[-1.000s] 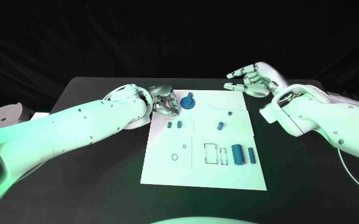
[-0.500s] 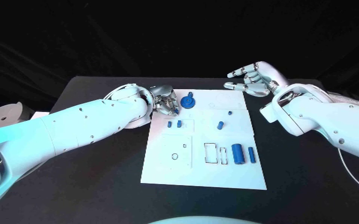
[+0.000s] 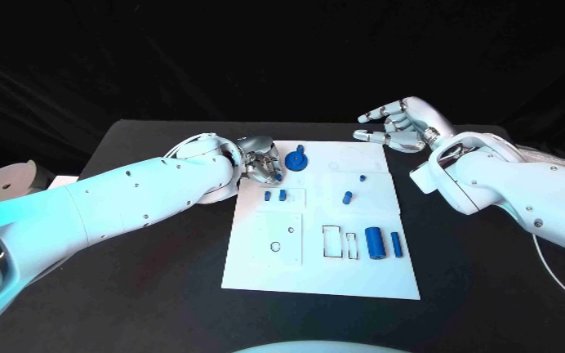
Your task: Assemble the parts on the task board
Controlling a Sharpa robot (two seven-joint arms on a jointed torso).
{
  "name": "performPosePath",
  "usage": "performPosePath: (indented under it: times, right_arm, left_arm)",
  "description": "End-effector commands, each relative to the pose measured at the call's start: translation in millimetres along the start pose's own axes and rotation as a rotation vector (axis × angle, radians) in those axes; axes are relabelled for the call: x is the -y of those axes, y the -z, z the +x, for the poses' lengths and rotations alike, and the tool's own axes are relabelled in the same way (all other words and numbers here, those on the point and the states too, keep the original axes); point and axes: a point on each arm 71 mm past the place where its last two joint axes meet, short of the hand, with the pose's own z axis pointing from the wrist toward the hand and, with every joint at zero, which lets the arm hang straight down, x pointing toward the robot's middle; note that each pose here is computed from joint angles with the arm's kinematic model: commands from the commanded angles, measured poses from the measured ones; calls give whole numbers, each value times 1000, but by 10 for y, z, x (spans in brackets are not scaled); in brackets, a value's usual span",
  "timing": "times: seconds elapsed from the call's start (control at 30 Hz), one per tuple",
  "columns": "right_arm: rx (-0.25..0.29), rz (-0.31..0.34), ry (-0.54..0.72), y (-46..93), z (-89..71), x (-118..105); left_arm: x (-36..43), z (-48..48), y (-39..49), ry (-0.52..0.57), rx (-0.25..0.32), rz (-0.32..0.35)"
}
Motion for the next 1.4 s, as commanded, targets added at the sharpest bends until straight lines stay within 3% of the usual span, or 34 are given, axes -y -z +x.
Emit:
performPosePath:
  times: [0.03, 1.4]
  right_arm:
    - [-12, -6, 1, 1, 11, -6]
    - [-12, -4, 2, 3, 8, -1]
  left_arm:
    - [20, 14, 0, -5, -12, 10]
    - [-21, 19, 7, -12, -16, -17]
